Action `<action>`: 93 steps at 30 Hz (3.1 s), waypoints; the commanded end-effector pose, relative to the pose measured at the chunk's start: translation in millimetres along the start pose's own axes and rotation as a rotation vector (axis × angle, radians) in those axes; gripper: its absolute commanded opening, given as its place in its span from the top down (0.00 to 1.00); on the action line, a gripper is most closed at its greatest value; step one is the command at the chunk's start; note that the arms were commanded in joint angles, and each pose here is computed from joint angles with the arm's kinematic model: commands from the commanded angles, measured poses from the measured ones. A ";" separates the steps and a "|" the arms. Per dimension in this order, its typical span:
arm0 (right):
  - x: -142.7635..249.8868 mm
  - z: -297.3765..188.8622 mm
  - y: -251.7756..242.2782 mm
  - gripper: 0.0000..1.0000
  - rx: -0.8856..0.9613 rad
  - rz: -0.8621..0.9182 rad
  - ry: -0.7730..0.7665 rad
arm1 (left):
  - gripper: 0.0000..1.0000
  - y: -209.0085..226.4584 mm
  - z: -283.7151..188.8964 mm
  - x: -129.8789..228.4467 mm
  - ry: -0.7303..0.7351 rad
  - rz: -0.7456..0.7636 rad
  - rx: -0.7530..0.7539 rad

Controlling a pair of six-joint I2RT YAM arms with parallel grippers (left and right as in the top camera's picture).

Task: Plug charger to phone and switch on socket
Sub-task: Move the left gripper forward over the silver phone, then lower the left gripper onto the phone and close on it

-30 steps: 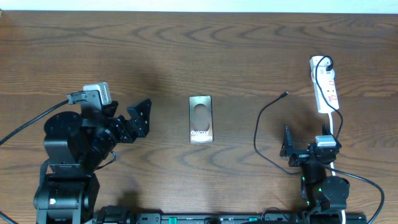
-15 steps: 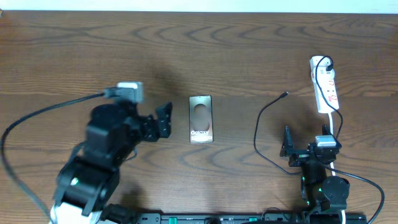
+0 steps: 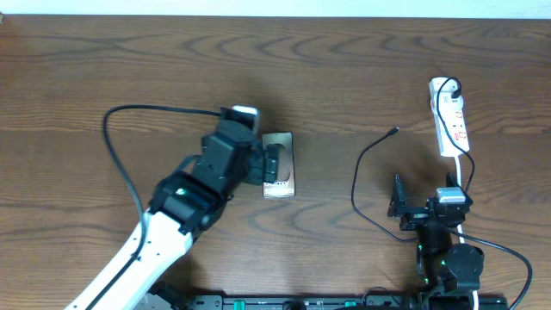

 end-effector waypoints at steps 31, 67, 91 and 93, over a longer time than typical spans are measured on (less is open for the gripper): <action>0.7 -0.1 1.7 0.01 -0.009 -0.009 0.002 | 0.02 -25.2 99.7 33.6 0.187 -0.181 0.004; 0.8 -0.1 1.7 0.01 -0.008 -0.009 0.002 | 0.02 -23.5 151.3 55.0 0.154 -0.105 -0.152; 0.8 -0.1 1.7 0.01 -0.008 -0.009 0.003 | 0.02 -21.1 175.8 93.0 0.286 -0.120 -0.158; 0.7 -0.1 1.7 0.01 -0.009 -0.009 0.002 | 0.02 -20.8 175.2 94.7 0.296 -0.118 -0.159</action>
Point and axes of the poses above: each gripper's point midway between its finger pads, its own z axis out along the fingers, its own y axis along the line the jaws close on, x = y × z, the point moved 5 cm from there along -z, back along the fingers, and after that the axes turned 4 degrees about z, right-handed, at the moved point
